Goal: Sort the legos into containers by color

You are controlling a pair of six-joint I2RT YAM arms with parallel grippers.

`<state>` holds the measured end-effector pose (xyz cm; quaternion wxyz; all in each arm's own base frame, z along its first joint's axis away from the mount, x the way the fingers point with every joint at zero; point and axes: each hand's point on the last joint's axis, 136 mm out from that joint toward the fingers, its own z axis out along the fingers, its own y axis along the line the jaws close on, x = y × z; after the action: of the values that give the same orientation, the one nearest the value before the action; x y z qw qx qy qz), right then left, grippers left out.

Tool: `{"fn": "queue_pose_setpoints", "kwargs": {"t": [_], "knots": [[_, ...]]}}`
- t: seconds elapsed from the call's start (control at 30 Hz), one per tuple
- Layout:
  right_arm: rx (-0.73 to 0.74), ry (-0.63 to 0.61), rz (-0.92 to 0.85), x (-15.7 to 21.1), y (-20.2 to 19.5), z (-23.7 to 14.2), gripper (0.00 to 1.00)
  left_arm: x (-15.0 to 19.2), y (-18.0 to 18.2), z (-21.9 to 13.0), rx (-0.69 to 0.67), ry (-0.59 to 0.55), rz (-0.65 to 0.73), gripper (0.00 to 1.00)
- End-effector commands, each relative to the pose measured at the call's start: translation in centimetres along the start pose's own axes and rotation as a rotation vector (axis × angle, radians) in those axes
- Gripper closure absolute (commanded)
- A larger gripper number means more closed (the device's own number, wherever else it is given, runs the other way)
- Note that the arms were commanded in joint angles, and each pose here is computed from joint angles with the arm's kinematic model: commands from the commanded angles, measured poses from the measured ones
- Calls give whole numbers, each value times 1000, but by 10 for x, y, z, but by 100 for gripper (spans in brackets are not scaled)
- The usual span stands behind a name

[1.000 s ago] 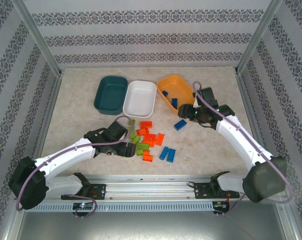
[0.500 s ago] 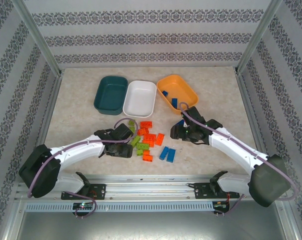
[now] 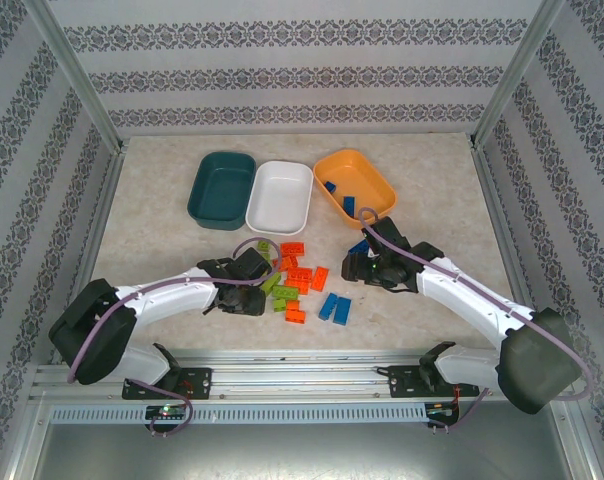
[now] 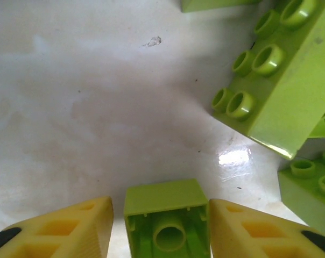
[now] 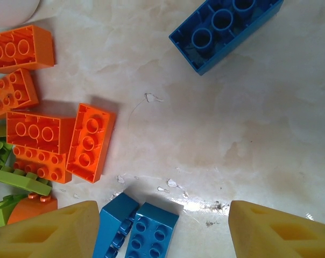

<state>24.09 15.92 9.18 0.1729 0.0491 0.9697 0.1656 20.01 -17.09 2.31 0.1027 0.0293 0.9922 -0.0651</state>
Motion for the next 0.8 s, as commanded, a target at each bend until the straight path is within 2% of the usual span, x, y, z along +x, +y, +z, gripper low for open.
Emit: {"fn": "queue_pose_setpoints", "kwargs": {"t": [0.0, 0.23, 0.4, 0.63, 0.77], "knots": [[19, -12, -2, 3, -5, 3, 35, 5, -4, 4, 11, 10, 4, 57], [11, -15, -2, 2, -2, 2, 35, 8, -2, 2, 7, 15, -2, 60], [9, -15, -3, 2, -2, 2, 35, 2, 0, -13, -2, -11, 8, 60], [5, -11, 5, 5, -4, 6, 35, -24, 1, -54, -17, -90, 38, 60], [-5, -2, 9, 9, -3, 8, 35, -52, 16, -76, -43, -124, 27, 59]]}}
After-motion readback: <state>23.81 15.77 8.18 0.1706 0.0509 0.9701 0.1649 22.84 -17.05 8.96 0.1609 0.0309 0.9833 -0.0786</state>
